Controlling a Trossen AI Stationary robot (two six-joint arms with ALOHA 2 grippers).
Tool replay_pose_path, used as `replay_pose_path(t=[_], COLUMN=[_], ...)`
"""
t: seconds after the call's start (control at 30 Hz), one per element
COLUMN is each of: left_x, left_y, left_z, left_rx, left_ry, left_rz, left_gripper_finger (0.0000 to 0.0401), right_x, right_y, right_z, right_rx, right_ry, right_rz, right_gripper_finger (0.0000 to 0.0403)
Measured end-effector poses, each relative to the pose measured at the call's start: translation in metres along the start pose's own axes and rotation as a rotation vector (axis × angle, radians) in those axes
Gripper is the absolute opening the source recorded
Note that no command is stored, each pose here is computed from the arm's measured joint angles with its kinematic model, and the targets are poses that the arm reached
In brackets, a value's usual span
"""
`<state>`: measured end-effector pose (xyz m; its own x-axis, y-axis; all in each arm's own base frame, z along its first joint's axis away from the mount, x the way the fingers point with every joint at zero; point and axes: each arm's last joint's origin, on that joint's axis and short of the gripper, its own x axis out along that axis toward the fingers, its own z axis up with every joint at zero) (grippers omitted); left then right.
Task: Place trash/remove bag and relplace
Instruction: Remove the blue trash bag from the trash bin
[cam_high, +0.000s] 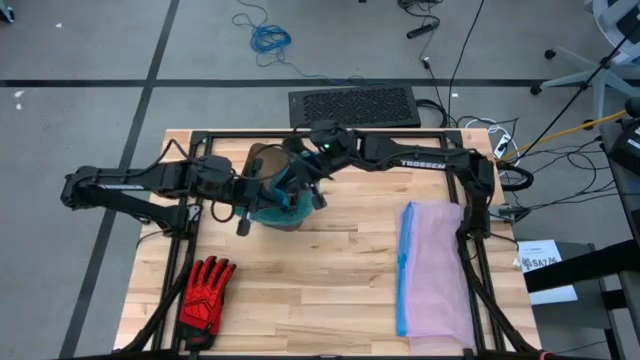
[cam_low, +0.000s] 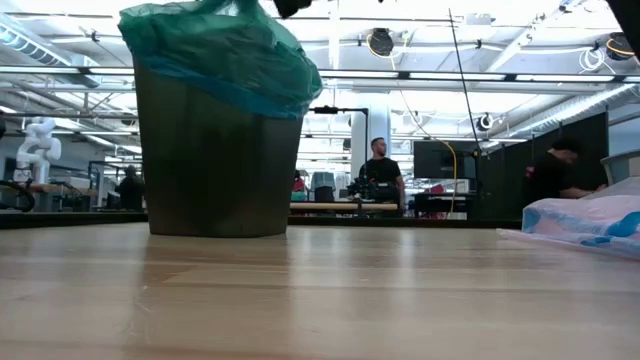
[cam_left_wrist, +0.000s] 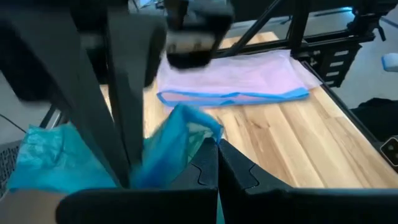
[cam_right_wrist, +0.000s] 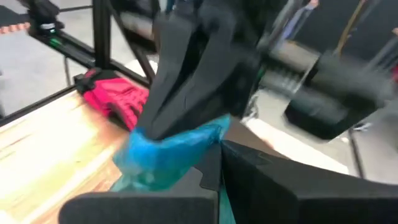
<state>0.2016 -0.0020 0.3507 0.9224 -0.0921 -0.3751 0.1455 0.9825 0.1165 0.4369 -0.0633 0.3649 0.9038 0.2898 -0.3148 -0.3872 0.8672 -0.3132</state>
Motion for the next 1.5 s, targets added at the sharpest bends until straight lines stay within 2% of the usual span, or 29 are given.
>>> replay_pose_path(t=[0.37,0.57,0.7,0.87,1.03,1.1,1.23,1.4,1.5], left_x=[-0.009,-0.022,-0.035,-0.048,-0.052,-0.052,-0.051,-0.048,-0.048], left_y=[0.000,0.001,0.002,0.002,0.001,0.001,0.001,0.001,0.001], left_z=[0.000,0.003,0.005,0.006,0.006,0.005,0.004,0.004,0.004], left_rx=[-0.002,-0.007,-0.028,-0.042,-0.055,-0.055,-0.054,-0.054,-0.054], left_ry=[-0.003,-0.038,-0.073,-0.113,-0.118,-0.111,-0.101,-0.090,-0.089], left_rz=[0.036,0.112,0.177,0.206,0.206,0.203,0.199,0.197,0.197], left_gripper_finger=[0.0000,0.0000,0.0000,0.0000,0.0000,0.0000,0.0000,0.0000,0.0000], right_x=[-0.036,-0.031,-0.026,-0.029,-0.042,-0.050,-0.070,-0.081,-0.075], right_y=[0.020,0.038,0.042,0.038,0.011,-0.005,-0.037,-0.066,-0.072], right_z=[0.041,0.038,0.032,0.031,0.018,0.009,-0.012,-0.048,-0.063], right_rx=[-0.046,0.030,0.072,-0.016,-0.048,-0.025,0.061,0.262,0.300], right_ry=[0.066,0.215,0.334,0.409,0.455,0.442,0.323,0.183,0.181], right_rz=[-0.190,-0.240,-0.380,-0.518,-0.552,-0.520,-0.339,-0.094,-0.056], right_gripper_finger=[0.0000,0.0000,0.0007,0.0058,0.0139,0.0168,0.0201,0.0203,0.0199])
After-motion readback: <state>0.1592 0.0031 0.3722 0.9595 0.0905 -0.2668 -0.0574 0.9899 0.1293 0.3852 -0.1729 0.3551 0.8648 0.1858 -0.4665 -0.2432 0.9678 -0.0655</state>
